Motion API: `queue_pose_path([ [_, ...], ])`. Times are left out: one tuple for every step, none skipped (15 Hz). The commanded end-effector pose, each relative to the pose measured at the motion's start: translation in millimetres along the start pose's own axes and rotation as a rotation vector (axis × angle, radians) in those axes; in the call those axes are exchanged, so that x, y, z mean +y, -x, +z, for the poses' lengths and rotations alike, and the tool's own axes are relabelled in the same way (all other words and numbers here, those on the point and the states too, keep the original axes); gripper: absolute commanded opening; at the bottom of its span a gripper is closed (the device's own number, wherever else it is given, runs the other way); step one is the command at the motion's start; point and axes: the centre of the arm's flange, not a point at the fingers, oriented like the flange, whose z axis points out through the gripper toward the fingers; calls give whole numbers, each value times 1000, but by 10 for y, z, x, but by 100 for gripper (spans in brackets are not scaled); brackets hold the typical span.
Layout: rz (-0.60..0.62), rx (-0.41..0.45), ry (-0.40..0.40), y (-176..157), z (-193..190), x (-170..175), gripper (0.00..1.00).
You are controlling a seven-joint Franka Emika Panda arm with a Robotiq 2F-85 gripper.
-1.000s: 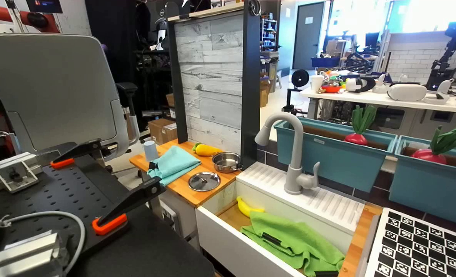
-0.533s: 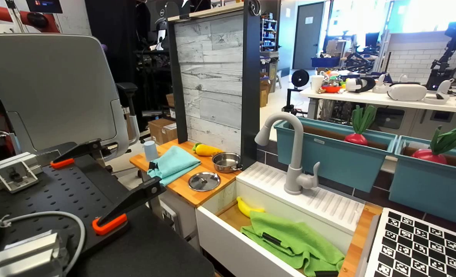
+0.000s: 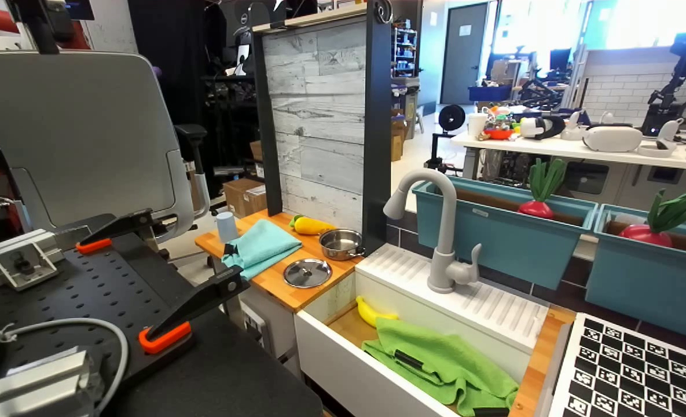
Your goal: Slide the blue cloth slightly to the right
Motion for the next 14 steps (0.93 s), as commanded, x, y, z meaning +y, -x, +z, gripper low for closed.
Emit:
queue_pose_path([
  [35, 38, -76, -373, 319, 53, 100],
  [39, 41, -102, -496, 388, 101, 100],
  [44, 45, -128, -607, 449, 149, 100],
  [54, 53, -161, -729, 527, 213, 100],
  [56, 50, -183, -841, 607, 277, 100],
  [66, 48, -202, -972, 722, 358, 100],
  [87, 48, -214, -1091, 836, 427, 100],
  [94, 36, -226, -1248, 992, 501, 100],
  [110, 23, -236, -1375, 1119, 550, 100],
  [125, 1, -239, -1519, 1274, 599, 100],
  [140, -21, -246, -1621, 1393, 632, 100],
  [148, -43, -262, -1729, 1549, 674, 100],
  [162, -56, -280, -1817, 1687, 700, 100],
  [174, -67, -302, -1908, 1860, 711, 100],
])
